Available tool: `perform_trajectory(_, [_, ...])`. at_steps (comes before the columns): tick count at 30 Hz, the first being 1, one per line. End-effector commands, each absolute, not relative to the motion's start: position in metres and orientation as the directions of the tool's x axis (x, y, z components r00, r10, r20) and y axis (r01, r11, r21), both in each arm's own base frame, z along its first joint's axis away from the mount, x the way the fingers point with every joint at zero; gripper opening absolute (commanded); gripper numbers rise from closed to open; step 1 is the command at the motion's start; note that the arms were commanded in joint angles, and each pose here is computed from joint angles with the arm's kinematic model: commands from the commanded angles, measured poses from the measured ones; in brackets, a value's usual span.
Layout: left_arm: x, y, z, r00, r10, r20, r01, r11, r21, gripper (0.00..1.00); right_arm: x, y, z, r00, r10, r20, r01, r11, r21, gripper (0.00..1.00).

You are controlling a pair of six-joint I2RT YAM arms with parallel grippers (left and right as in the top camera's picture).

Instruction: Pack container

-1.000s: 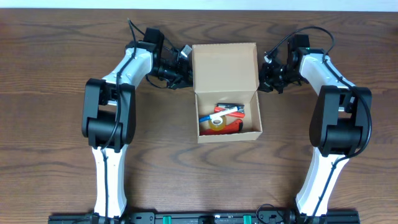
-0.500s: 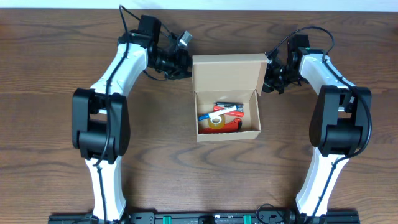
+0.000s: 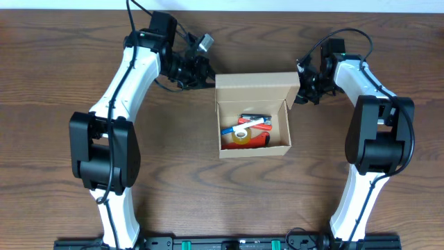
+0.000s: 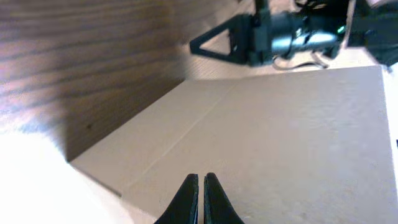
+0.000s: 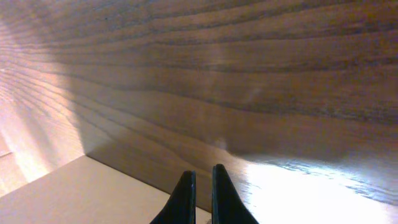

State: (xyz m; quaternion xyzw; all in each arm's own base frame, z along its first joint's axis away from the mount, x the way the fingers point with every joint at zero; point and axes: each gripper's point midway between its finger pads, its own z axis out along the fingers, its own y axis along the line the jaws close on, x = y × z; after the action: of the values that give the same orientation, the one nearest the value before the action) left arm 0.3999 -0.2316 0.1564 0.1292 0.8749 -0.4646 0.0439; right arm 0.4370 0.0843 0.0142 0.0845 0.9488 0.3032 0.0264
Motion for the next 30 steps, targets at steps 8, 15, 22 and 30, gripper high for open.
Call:
perform_trajectory(8, [0.362, -0.224, 0.146, -0.901, 0.384, -0.201, 0.424, 0.684, -0.594, 0.06, 0.44, 0.062, -0.006, -0.991, 0.12, -0.065, 0.08, 0.896, 0.437, 0.02])
perform_trajectory(15, [0.366, -0.18, 0.15, -0.879, 0.43, -0.207, 0.475, 0.83, -0.293, 0.15, 0.456, 0.044, -0.009, -0.985, 0.07, -0.156, 0.014, 0.942, 0.335, 0.22])
perform_trajectory(22, [0.394, -0.104, 0.185, -0.886, 0.364, -0.288, 0.344, 0.931, 0.119, 0.95, 0.489, 0.031, 0.024, -0.959, -0.02, -0.282, -0.083, 0.973, 0.216, 0.48])
perform_trajectory(30, [0.401, -0.046, 0.198, -0.935, 0.14, -0.326, 0.086, 0.981, 0.175, 0.95, 0.506, 0.025, 0.126, -0.909, -0.045, -0.415, -0.023, 0.998, -0.057, 0.57])
